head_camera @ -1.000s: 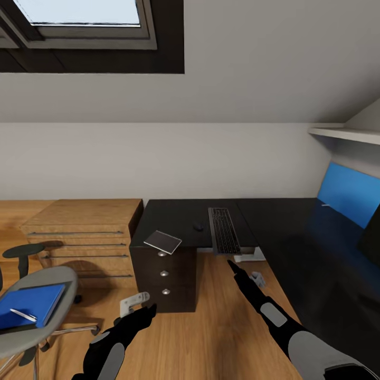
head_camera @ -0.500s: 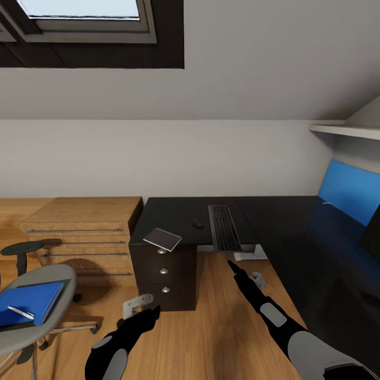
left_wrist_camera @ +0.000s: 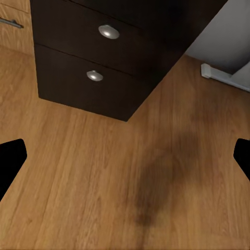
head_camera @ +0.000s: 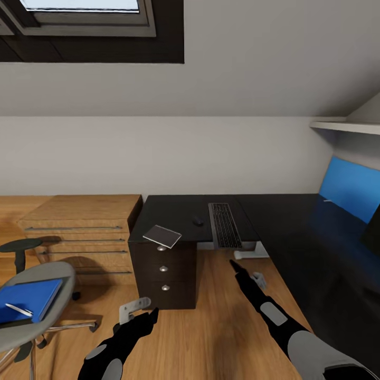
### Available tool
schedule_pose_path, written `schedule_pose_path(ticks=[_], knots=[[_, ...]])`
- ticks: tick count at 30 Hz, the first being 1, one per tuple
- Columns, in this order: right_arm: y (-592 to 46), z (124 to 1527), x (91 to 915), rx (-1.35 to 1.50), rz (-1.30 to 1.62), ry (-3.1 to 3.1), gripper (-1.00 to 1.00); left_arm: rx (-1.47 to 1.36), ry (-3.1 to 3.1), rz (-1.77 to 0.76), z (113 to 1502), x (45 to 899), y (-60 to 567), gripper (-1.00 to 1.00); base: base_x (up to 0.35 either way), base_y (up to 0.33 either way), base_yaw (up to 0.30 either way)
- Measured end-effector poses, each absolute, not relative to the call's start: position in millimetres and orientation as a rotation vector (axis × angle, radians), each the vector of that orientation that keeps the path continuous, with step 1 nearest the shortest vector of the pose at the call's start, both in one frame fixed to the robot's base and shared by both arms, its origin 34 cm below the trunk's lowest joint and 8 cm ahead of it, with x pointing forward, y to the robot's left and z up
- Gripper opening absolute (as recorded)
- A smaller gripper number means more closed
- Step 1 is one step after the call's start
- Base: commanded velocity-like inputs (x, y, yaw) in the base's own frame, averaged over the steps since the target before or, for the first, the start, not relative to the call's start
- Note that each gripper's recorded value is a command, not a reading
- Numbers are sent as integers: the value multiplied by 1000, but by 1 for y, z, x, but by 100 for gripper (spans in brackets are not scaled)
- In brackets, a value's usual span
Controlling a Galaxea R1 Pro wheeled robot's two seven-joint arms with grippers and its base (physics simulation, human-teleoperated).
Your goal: In the bedroom, organize the workspace by keeping the computer under the desk, ensuring the monitor is on the desk, placing the keyboard on the desk next to the monitor, placing the mouse on the desk next to the keyboard, moving the folder from the swivel chair onto the desk next to the mouse, stacking the notebook on top of the folder with the pen on top of the notebook, and positioning the swivel chair next to the desk.
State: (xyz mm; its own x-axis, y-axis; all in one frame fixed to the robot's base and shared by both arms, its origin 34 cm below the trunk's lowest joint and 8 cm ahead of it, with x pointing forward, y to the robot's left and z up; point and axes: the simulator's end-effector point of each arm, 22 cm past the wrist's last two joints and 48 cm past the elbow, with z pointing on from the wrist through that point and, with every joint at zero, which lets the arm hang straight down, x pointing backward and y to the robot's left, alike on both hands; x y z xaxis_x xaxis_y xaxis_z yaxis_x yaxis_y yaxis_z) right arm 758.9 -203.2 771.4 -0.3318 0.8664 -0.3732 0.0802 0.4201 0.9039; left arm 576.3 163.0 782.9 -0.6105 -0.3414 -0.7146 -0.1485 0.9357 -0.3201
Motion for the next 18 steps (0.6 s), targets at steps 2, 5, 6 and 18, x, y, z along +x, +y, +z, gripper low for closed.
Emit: schedule_pose_path(ticks=[2, 5, 6, 18], knots=[[-215, 769, 762, 889, 1023, 1682, 100, -345, 2232, -289, 780, 576, 163, 100, 0, 0, 0], [-224, 765, 763, 936, 1020, 1652, 100, -344, 2233, -289, 774, 576, 163, 100, 0, 0, 0], [-227, 764, 764, 949, 1020, 1643, 100, -344, 2234, -288, 773, 576, 163, 100, 0, 0, 0], [-243, 747, 766, 1070, 1048, 1554, 100, -335, 2239, -293, 751, 573, 159, 100, 0, 0, 0]])
